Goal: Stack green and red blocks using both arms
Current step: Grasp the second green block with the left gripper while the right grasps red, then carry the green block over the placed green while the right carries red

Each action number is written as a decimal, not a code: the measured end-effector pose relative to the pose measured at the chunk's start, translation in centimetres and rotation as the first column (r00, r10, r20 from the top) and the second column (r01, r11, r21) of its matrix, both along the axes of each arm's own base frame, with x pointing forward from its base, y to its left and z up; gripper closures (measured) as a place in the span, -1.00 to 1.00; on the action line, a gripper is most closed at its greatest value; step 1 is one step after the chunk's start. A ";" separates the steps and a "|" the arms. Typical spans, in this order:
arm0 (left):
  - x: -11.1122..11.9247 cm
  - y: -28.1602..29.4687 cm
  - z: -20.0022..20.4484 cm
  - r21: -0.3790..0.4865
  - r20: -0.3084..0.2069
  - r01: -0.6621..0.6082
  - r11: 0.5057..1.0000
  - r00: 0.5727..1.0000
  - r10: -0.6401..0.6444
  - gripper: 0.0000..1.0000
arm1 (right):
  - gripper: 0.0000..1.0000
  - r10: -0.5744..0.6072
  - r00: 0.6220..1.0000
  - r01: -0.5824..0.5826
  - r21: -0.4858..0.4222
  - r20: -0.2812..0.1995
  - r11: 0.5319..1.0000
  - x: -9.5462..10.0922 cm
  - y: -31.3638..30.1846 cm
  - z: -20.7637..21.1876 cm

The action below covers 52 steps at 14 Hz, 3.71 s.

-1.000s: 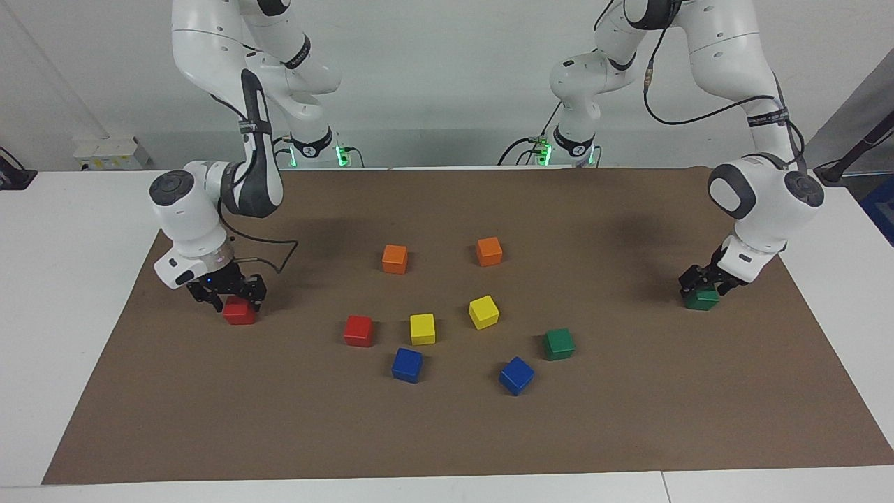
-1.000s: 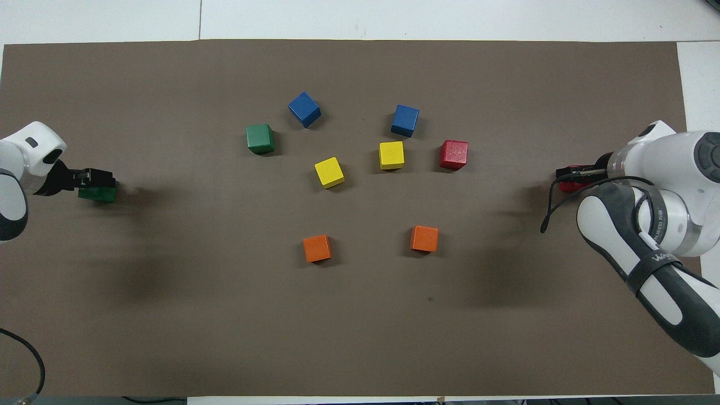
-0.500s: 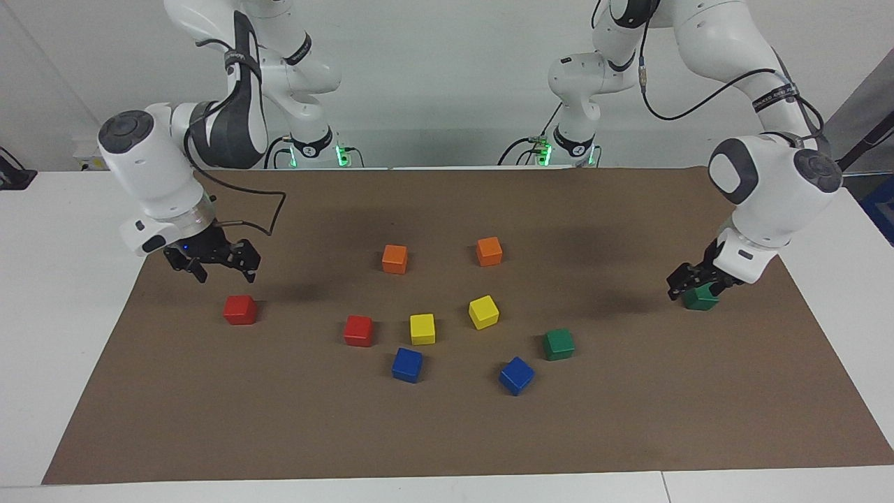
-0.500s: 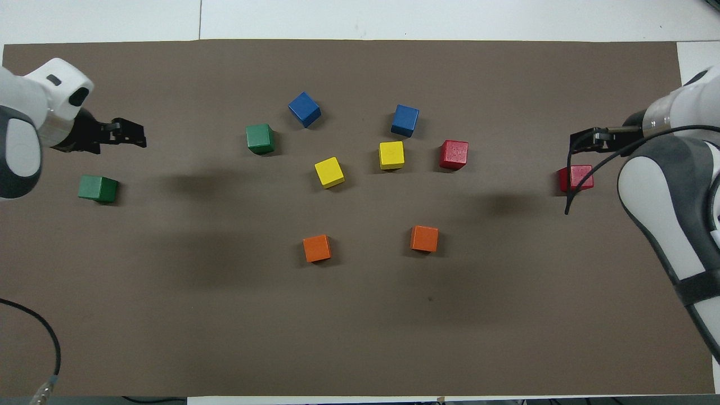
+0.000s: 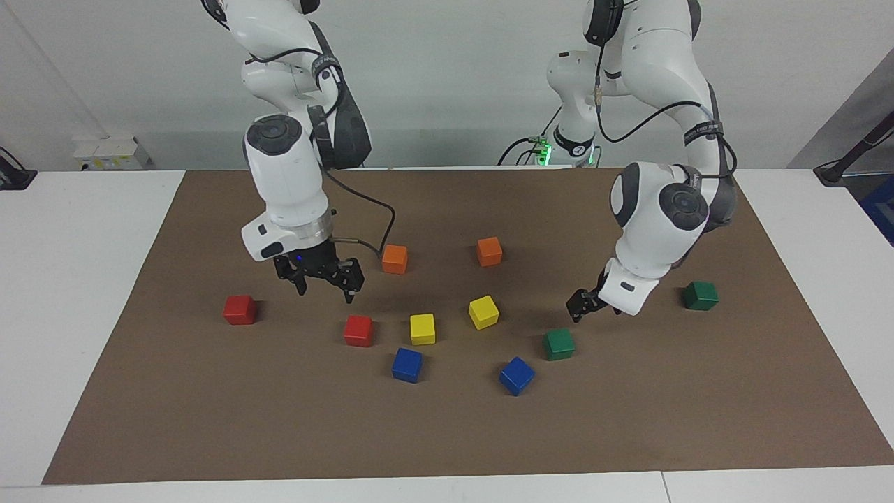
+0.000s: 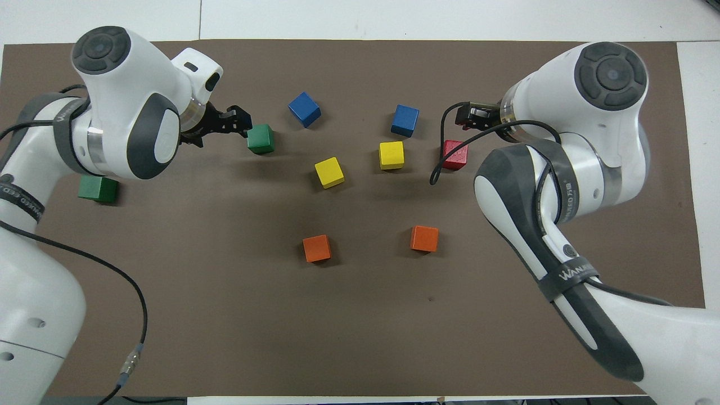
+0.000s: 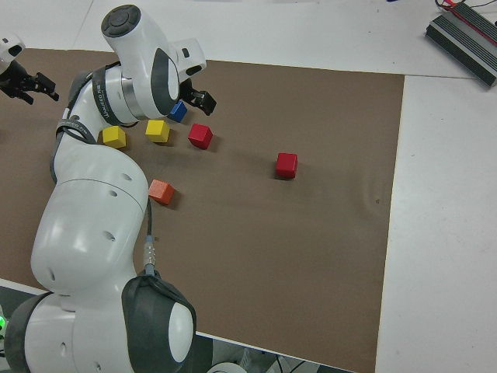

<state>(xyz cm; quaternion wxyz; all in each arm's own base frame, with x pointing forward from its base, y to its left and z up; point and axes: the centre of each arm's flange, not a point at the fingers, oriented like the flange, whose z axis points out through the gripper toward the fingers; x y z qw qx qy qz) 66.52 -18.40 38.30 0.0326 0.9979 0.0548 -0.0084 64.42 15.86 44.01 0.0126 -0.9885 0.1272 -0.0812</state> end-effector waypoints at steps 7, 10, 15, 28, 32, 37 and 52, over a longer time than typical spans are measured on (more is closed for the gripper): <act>1.0 -2.6 -2.8 -0.011 0.030 0.012 1.000 0.999 -0.012 -1.00 | -0.91 0.010 1.000 -0.010 0.004 0.018 1.000 1.3 2.1 -7.0; 1.0 -3.4 -3.8 -0.014 0.039 0.012 1.000 0.999 -0.011 -1.00 | -1.00 0.036 0.999 -0.036 0.004 0.021 0.999 1.0 3.5 -8.7; 0.9 -5.7 -7.4 0.015 0.050 0.032 0.999 0.998 -0.032 -1.00 | -1.00 0.119 0.992 -0.119 -0.008 0.043 0.993 -0.1 2.9 -11.7; 1.2 -4.9 -7.1 0.058 0.036 0.041 0.997 0.998 -0.043 -0.09 | -0.10 0.109 0.994 -0.110 -0.026 -0.023 0.994 -1.0 0.6 -12.1; 2.3 -0.4 -2.1 0.060 0.069 -0.007 0.998 0.998 0.003 -0.09 | -0.10 0.138 0.986 -0.143 -0.040 -0.091 0.989 -1.6 -5.5 -3.4; 0.5 9.7 3.6 0.077 0.053 0.092 0.993 0.994 -0.096 -0.09 | -0.10 0.219 0.969 -0.225 -0.047 -0.112 0.973 -5.5 -18.9 0.8; -6.5 30.8 -0.6 0.066 0.065 0.333 0.941 0.939 -0.337 -0.09 | -0.10 0.239 0.970 -0.242 -0.079 -0.043 0.967 -6.9 -23.6 -7.2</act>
